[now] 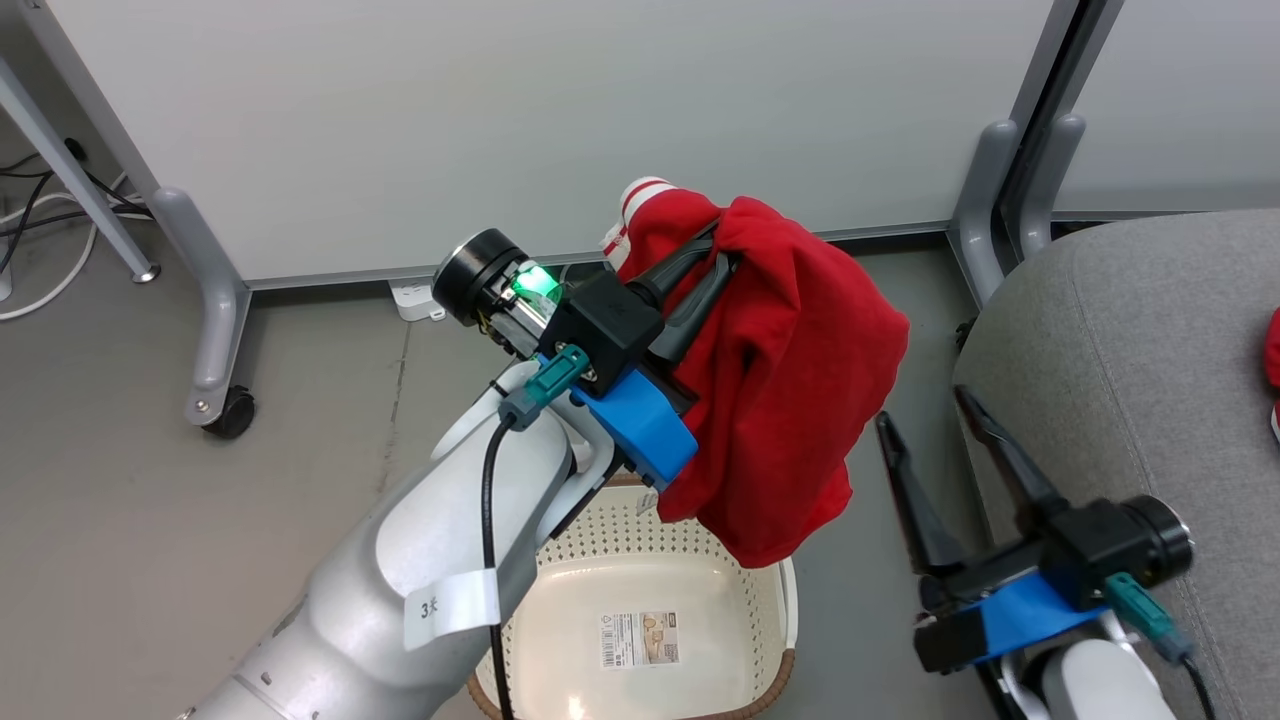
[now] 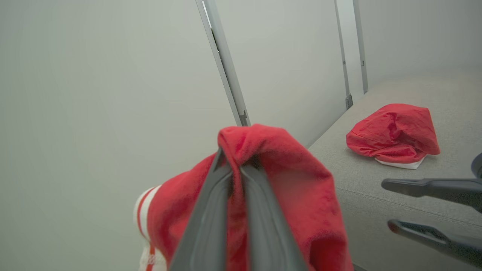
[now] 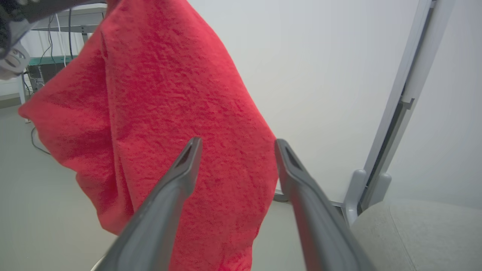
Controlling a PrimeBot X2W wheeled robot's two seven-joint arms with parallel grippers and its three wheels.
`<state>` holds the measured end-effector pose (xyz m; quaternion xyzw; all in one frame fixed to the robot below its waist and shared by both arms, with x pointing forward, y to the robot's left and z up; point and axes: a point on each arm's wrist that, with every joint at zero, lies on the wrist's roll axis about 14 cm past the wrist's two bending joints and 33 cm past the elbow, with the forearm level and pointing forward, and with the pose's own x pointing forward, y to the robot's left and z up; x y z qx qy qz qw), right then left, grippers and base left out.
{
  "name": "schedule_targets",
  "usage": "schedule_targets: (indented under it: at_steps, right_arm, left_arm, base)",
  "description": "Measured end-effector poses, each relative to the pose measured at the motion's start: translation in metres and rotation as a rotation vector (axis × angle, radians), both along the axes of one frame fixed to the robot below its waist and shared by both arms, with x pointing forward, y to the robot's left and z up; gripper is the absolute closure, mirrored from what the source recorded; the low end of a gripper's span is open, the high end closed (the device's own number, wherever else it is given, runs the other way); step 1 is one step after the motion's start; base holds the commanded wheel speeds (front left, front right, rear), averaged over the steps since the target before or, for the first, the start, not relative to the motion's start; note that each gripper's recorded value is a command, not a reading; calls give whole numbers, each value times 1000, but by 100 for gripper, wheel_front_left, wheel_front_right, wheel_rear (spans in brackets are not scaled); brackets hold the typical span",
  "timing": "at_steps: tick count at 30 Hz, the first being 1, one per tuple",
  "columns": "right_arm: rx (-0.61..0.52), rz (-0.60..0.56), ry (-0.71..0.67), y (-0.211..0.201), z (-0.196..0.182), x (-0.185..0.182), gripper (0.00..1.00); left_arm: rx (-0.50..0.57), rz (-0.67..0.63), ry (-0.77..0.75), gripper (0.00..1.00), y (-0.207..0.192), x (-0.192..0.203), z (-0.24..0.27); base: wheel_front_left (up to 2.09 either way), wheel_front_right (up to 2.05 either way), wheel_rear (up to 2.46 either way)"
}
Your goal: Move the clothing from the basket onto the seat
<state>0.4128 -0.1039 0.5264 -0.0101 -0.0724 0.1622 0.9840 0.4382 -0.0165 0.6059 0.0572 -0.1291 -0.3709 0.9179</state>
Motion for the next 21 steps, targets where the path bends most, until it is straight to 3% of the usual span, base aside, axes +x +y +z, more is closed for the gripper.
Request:
schedule_targets:
  at_steps: [11,21]
  right_arm:
    - [4,206,-44,68,16,2,0]
    - [-13,259,-44,91,16,25,0]
  left_arm:
    - [2,0,27,100,-2,6,-11]
    - [3,-4,35,100,-4,11,-15]
  base:
    - [0,0,0]
    - [0,0,0]
